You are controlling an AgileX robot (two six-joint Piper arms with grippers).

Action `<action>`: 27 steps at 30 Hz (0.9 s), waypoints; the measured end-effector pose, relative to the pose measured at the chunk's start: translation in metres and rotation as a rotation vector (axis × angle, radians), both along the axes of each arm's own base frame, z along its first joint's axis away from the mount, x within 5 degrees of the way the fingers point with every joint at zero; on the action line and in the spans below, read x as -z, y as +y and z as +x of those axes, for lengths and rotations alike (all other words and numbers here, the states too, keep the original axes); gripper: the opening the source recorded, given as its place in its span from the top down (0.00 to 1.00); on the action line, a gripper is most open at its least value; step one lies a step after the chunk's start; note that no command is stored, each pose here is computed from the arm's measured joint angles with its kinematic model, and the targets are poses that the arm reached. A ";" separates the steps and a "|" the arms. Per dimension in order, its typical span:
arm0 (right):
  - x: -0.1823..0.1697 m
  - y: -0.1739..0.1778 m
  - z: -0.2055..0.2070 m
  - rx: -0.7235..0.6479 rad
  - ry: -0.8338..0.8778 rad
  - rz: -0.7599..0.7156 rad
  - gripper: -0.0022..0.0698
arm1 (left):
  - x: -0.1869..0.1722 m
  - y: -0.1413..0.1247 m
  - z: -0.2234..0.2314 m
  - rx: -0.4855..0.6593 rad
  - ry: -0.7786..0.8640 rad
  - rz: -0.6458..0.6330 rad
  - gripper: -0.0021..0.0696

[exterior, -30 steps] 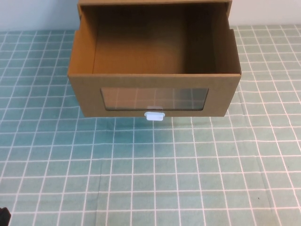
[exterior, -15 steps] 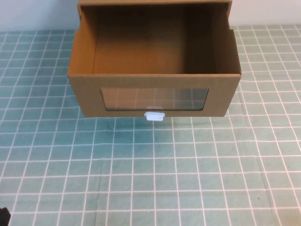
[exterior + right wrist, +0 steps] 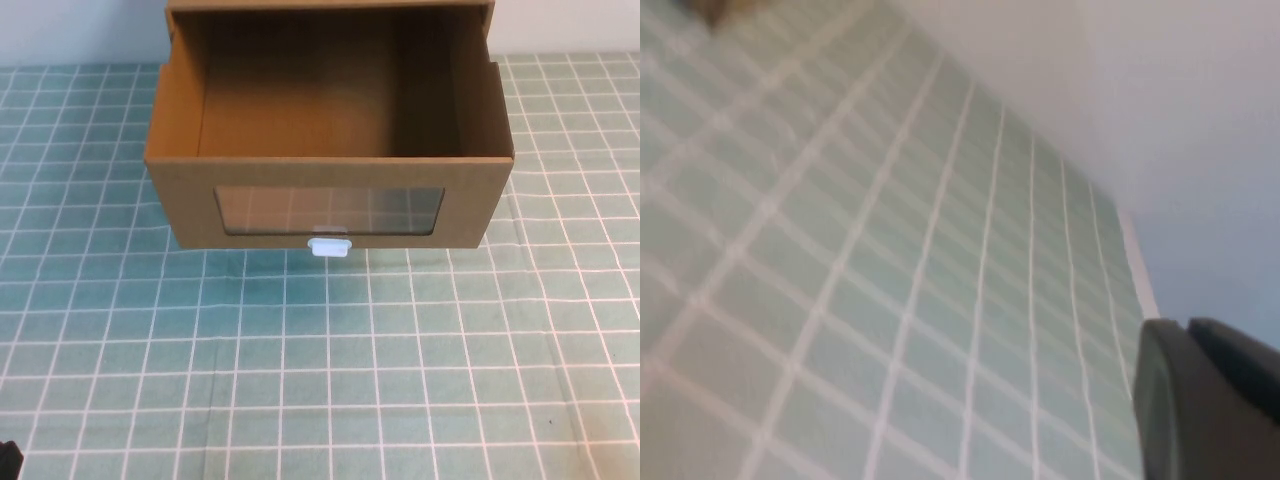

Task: Open the shoe box
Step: 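Pull the top drawer of the cardboard box fully open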

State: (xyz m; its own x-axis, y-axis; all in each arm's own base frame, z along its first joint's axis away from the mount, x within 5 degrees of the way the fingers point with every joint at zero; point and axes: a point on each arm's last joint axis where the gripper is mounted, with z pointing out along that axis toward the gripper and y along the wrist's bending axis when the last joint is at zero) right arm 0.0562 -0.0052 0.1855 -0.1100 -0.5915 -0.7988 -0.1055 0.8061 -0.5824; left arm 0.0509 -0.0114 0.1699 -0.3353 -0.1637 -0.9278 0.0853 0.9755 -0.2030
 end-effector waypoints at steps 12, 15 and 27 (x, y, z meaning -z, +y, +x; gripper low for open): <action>-0.014 0.012 0.000 -0.074 -0.095 0.617 0.99 | 0.000 0.000 0.000 0.000 0.000 0.000 0.98; -0.008 0.009 0.000 -0.006 -0.053 0.653 0.99 | 0.000 0.000 0.000 0.000 0.000 0.000 0.98; 0.011 0.012 -0.004 0.141 0.169 1.006 0.99 | 0.000 0.000 0.000 0.000 0.000 0.000 0.98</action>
